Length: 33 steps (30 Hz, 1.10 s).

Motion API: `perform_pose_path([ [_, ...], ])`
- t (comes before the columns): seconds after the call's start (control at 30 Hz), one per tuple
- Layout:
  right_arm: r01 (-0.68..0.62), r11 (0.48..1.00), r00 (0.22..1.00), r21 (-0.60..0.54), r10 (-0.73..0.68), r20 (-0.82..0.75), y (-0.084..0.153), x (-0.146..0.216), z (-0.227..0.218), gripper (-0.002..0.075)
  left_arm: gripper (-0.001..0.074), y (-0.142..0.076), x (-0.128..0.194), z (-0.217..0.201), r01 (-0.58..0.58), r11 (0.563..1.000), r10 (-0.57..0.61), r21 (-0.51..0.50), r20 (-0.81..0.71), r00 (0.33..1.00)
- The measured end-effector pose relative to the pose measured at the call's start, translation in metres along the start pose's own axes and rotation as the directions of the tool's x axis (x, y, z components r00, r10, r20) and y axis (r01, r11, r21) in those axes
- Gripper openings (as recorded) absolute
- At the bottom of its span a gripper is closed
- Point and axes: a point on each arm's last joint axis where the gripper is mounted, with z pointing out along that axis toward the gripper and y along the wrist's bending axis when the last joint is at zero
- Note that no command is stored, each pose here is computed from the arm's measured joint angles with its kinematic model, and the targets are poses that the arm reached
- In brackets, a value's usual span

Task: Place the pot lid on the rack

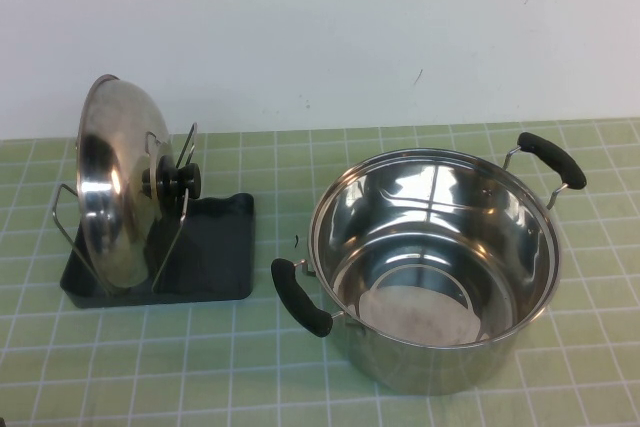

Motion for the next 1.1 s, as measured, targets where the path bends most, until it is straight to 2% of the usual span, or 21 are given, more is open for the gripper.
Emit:
perform_pose_path([
  [0.13, 0.0, 1.0, 1.0, 0.0, 0.0, 0.0, 0.0, 0.0, 0.0, -0.0001, 0.0001, 0.0, 0.0, 0.0, 0.0, 1.0, 0.0, 0.0, 0.0, 1.0],
  [0.37, 0.073, 0.996, 0.997, 0.057, -0.073, -0.012, -0.004, 0.0, 0.0, -0.0001, 0.0001, 0.0, 0.0, 0.0, 0.0, 1.0, 0.0, 0.0, 0.0, 1.0],
  [0.5, -0.005, 0.984, 0.999, 0.176, 0.012, -0.041, -0.009, 0.002, -0.002, -0.0001, 0.0001, 0.0, 0.0, 0.0, 0.0, 1.0, 0.0, 0.0, 0.0, 1.0],
  [0.6, -0.071, 0.939, 0.996, 0.338, 0.087, -0.033, -0.016, 0.005, -0.006, -0.0001, 0.0001, 0.0, 0.0, 0.0, 0.0, 1.0, 0.0, 0.0, 0.0, 1.0],
  [0.7, -0.127, 0.85, 0.989, 0.511, 0.149, -0.002, -0.02, 0.012, -0.01, -0.0001, 0.0001, 0.0, 0.0, 0.0, 0.0, 1.0, 0.0, 0.0, 0.0, 1.0],
  [0.8, -0.166, 0.759, 0.982, 0.629, 0.188, 0.033, -0.019, 0.024, -0.012, -0.0001, 0.0001, 0.0, 0.0, 0.0, 0.0, 1.0, 0.0, 0.0, 0.0, 1.0],
  [0.87, -0.186, 0.718, 0.975, 0.671, 0.217, 0.038, -0.017, 0.034, -0.009, -0.0001, 0.0001, 0.0, 0.0, 0.0, 0.0, 1.0, 0.0, 0.0, 0.0, 1.0],
  [0.97, -0.186, 0.696, 0.966, 0.693, 0.26, -0.002, -0.015, 0.051, -0.002, -0.0001, 0.0001, 0.0, 0.0, 0.0, 0.0, 1.0, 0.0, 0.0, 0.0, 1.0],
  [1.1, -0.162, 0.725, 0.955, 0.669, 0.287, -0.079, -0.009, 0.074, 0.012, -0.0001, 0.0001, 0.0, 0.0, 0.0, 0.0, 1.0, 0.0, 0.0, 0.001, 1.0],
])
